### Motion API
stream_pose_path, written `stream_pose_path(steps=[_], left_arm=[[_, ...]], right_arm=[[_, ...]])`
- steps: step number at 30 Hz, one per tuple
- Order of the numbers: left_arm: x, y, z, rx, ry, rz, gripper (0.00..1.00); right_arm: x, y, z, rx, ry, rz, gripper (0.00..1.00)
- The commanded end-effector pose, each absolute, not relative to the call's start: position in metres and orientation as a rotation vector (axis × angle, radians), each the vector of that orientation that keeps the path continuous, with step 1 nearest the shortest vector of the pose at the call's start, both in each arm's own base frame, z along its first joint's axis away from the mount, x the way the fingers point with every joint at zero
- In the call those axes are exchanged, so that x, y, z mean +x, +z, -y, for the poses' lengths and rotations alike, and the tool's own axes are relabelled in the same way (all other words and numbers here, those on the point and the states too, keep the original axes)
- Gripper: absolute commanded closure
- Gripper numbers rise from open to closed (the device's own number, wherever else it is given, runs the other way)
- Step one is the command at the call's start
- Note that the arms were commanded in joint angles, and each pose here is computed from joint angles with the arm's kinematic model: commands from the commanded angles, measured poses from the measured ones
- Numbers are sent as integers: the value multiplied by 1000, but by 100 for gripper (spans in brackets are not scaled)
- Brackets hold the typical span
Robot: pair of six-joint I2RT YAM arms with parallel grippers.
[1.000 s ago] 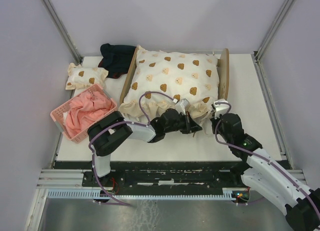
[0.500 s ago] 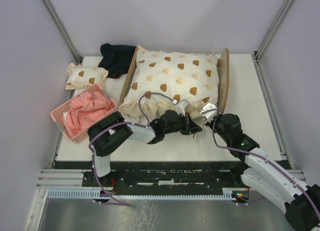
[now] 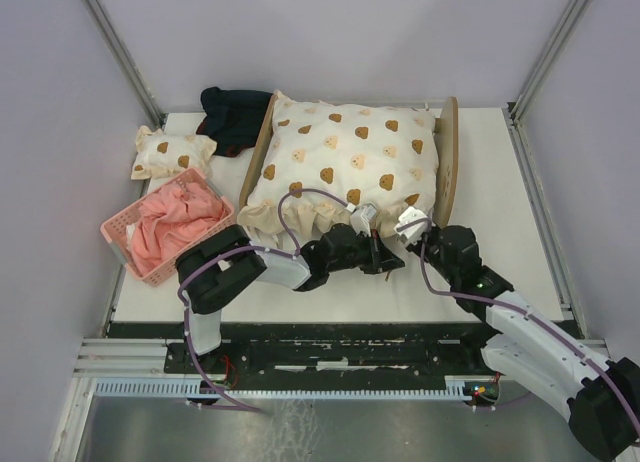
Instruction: Set up the pet bed
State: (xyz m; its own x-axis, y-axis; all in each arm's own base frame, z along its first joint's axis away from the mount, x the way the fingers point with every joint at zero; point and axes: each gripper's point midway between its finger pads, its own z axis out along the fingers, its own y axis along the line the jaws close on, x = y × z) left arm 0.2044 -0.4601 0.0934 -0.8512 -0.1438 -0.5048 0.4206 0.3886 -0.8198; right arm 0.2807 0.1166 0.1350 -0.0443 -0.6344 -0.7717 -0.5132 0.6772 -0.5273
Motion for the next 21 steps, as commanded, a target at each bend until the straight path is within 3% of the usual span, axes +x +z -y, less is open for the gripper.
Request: stream_pose_path(steps=[1, 6, 10, 18, 21], left_arm=[[209, 125, 465, 232, -1532, -2042, 97], [219, 116, 461, 239, -1430, -2049, 97], [228, 108, 458, 238, -1350, -2064, 97], [239, 105, 454, 240, -1279, -2076, 97], [244, 106, 452, 253, -1247, -2075, 97]], right_arm=[[281, 149, -107, -640, -58, -1846, 98], [257, 124, -116, -418, 158, -2002, 98], [249, 138, -141, -235, 421, -1909, 98], [230, 99, -143, 243, 631, -2081, 98], [226, 82, -116, 440, 510, -2105, 98]])
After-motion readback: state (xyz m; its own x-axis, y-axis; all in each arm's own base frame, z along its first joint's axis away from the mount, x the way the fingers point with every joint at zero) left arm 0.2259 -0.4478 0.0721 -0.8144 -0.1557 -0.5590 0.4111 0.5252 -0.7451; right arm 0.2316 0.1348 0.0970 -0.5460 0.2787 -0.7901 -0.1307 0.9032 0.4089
